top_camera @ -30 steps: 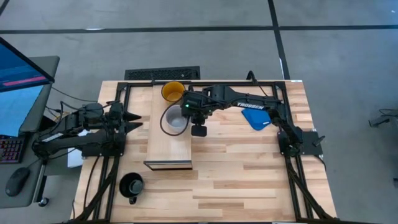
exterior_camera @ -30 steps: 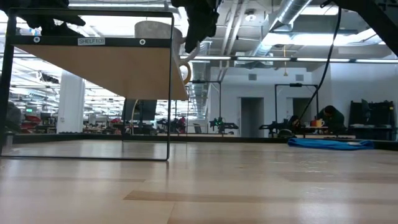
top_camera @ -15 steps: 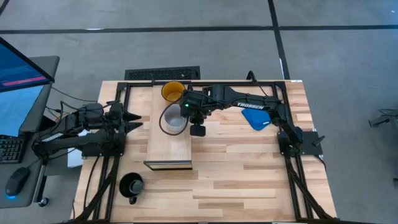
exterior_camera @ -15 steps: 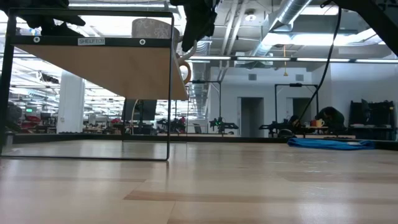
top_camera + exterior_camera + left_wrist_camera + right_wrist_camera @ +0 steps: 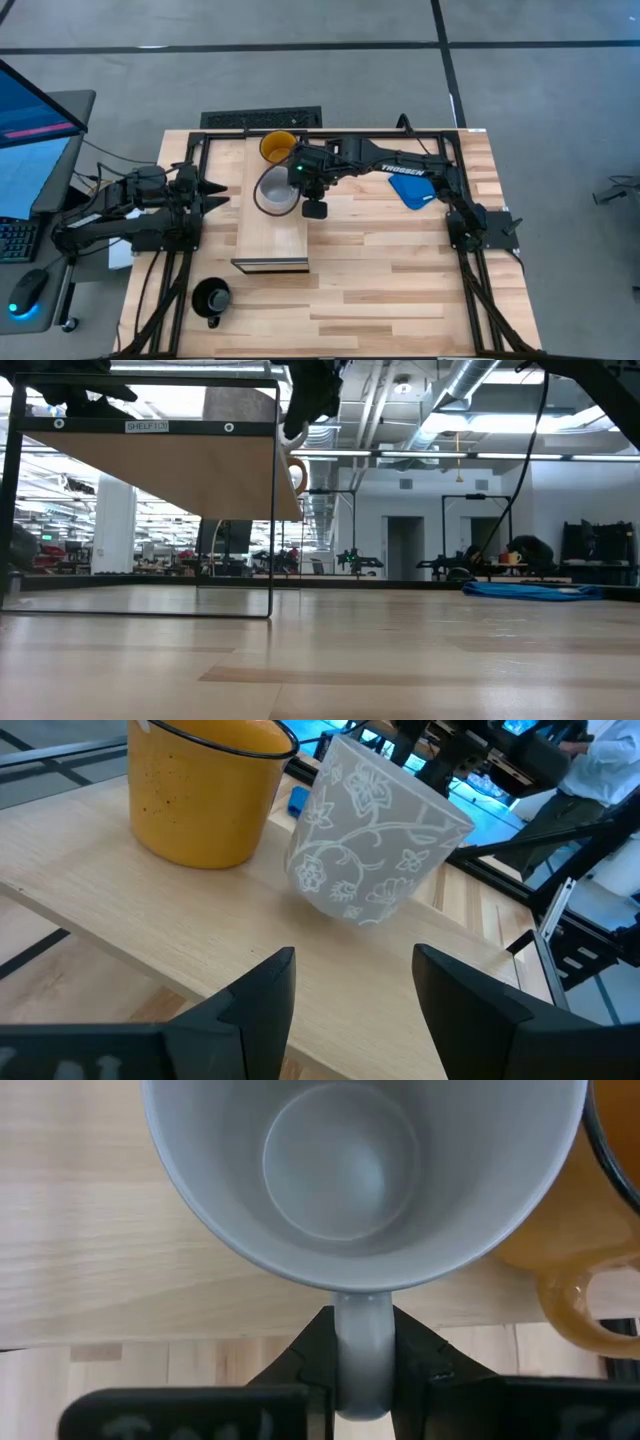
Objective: Stack small to large cups/mugs on shelf
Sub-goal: Put the gray mug on the shelf
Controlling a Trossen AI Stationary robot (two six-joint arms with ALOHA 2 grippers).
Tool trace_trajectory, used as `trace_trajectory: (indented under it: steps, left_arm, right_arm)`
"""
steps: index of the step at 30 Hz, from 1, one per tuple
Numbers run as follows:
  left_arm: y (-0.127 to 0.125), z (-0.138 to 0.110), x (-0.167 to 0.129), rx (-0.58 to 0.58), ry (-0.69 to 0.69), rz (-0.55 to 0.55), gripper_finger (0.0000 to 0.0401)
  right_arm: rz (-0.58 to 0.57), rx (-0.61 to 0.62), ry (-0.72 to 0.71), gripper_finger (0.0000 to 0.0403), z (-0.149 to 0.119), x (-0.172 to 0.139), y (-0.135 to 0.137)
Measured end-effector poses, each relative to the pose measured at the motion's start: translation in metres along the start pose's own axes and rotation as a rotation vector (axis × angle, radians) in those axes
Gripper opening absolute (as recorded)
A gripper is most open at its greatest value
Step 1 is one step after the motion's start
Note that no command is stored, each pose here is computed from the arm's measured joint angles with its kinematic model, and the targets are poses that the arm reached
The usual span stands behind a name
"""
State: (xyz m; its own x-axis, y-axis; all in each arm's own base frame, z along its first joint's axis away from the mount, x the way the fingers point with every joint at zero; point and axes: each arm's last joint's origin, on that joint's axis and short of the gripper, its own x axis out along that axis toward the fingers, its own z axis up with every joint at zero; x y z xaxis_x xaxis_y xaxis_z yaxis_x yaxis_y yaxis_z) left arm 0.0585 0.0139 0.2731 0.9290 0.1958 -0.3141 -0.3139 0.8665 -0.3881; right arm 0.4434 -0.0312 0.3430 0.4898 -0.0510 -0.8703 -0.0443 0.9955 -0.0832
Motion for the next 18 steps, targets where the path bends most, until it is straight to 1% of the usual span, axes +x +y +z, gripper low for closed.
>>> trace_trajectory:
  steps: [14, 18]
  left_arm:
    - [0.0000, 0.0000, 0.0000, -0.020, 0.000, 0.000, 0.0194]
    - [0.0000, 0.0000, 0.0000, -0.033, 0.000, 0.000, 0.0194]
  right_arm:
    - [0.014, 0.015, -0.057, 0.0067, 0.0054, -0.0008, 0.0005]
    - [0.017, 0.007, -0.022, 0.0067, 0.0021, -0.0002, 0.0016]
